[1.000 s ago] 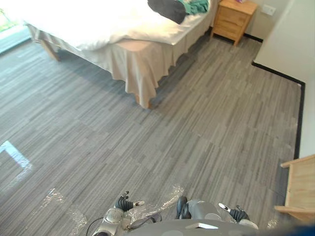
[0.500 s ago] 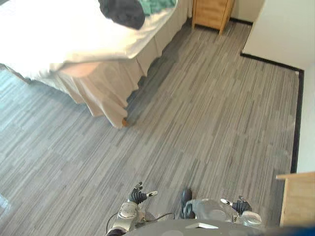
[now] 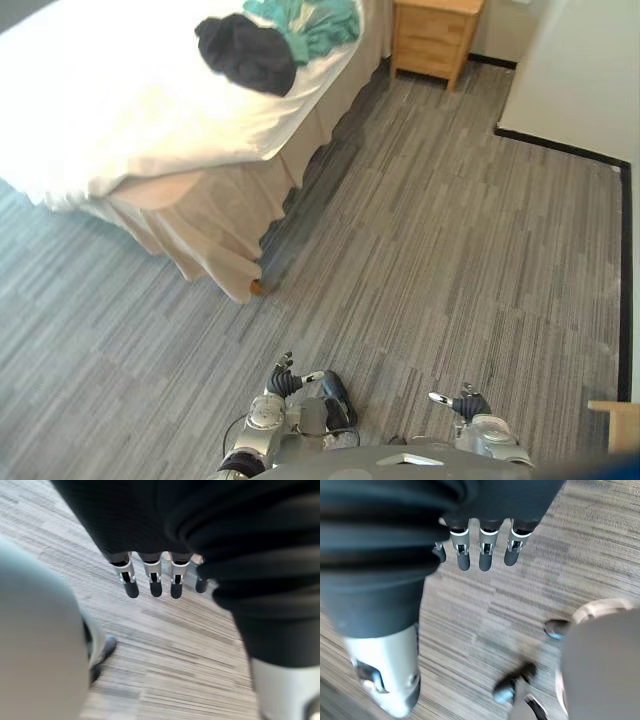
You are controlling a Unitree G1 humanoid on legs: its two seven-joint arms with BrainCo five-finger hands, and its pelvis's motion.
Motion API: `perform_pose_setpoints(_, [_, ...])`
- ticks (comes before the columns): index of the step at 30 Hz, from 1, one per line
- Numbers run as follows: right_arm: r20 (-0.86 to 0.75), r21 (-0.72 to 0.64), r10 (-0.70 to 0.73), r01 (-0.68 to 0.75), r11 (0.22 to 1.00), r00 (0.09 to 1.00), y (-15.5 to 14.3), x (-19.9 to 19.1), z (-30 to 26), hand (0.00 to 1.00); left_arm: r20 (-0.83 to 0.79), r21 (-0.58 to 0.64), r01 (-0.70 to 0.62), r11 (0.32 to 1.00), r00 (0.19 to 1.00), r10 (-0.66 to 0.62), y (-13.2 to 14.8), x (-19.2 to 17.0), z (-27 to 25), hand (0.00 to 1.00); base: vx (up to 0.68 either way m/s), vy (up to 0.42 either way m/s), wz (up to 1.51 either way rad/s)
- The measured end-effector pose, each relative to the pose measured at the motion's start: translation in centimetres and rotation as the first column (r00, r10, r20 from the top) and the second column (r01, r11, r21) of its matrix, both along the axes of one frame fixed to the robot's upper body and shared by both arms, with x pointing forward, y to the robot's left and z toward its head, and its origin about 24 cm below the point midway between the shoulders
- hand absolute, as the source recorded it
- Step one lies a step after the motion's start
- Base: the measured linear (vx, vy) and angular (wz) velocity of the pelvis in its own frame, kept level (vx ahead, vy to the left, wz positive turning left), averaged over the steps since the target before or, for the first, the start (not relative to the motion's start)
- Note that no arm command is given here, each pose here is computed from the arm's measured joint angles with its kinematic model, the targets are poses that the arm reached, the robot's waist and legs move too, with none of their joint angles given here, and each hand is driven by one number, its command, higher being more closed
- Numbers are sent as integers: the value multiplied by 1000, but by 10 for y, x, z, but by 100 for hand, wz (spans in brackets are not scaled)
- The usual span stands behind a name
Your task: Tidy the bed and pick cloth on bed and put in laundry
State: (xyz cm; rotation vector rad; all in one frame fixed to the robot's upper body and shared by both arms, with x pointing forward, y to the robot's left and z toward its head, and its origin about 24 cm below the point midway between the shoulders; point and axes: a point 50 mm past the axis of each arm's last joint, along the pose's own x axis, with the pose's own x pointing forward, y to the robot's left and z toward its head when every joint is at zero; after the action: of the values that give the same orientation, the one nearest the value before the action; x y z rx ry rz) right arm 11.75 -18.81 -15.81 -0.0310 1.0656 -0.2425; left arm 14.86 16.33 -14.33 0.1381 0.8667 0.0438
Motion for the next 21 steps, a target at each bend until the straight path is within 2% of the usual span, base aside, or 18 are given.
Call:
perform_pose_setpoints(5, [-20, -8, 24, -24, 1000, 1000, -2, -6, -2, 0, -49, 2, -51, 999, 998, 51, 8, -17, -6, 0, 255, 123, 57])
perform_pose_setpoints(10, [18, -11, -36, 37, 999, 999, -8, -2, 2, 0, -123, 29, -53, 998, 991, 57, 17, -31, -13, 0, 412, 49, 148])
perform_pose_setpoints(15, [35, 3, -67, 67, 998, 997, -6, -1, 2, 0, -107, 23, -57, 998, 992, 60, 16, -27, -11, 0, 266, -154, 129])
perform_pose_setpoints(18, [32, 36, -80, 79, 996, 996, 4, -1, 1, 0, -95, 46, -65, 997, 993, 69, 27, -25, -9, 0, 237, -312, 50])
perform_pose_setpoints(21, [52, 30, -87, 86, 996, 995, -2, 7, 4, 0, -108, 23, -75, 997, 991, 77, 20, -29, -11, 0, 210, -265, 28])
